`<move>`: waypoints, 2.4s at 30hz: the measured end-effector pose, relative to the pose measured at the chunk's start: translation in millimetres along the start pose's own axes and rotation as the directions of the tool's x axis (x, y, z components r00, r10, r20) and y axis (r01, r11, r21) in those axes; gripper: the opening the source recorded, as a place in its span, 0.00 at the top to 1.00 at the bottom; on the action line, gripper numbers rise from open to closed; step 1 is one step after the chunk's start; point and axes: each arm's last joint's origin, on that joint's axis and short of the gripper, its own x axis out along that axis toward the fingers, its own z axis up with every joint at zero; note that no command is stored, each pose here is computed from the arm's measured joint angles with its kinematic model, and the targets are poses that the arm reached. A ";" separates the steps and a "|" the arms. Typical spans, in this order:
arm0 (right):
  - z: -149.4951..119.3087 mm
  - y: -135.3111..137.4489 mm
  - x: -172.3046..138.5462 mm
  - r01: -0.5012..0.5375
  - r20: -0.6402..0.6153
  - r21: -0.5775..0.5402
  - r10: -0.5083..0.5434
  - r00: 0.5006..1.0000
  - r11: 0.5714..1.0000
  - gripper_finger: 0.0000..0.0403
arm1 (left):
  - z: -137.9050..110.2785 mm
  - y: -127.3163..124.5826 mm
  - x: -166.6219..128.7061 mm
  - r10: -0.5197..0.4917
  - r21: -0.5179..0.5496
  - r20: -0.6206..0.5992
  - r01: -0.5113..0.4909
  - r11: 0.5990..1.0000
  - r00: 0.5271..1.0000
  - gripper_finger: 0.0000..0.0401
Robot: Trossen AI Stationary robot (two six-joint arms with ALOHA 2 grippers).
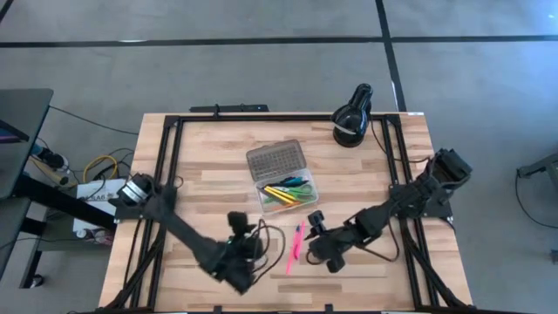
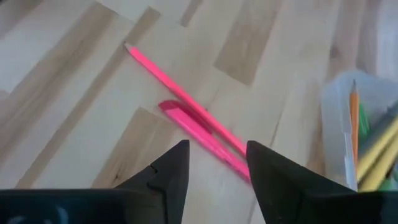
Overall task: Pick & place school supplies into a supply box
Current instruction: Put the right pink pen into the transparent supply box
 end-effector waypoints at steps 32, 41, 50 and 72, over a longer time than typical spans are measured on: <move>-19.5 -28.2 66.5 -0.189 -0.058 -0.095 0.184 0.981 0.977 0.69 | -51.7 -31.1 -17.1 0.164 -0.181 0.203 -0.128 0.975 0.965 0.62; -26.4 -36.5 67.1 -0.190 -0.116 -0.003 0.188 0.975 0.982 0.69 | -51.6 -31.0 -17.1 0.167 -0.189 0.205 -0.128 0.974 0.965 0.62; -34.0 -33.9 64.2 -0.171 -0.205 0.169 0.204 0.957 0.971 0.73 | -51.5 -30.9 -17.0 0.167 -0.192 0.205 -0.127 0.973 0.965 0.62; -33.7 -17.5 61.7 -0.129 -0.227 0.320 0.208 0.951 0.938 0.93 | -51.5 -30.9 -17.1 0.164 -0.191 0.202 -0.125 0.974 0.966 0.62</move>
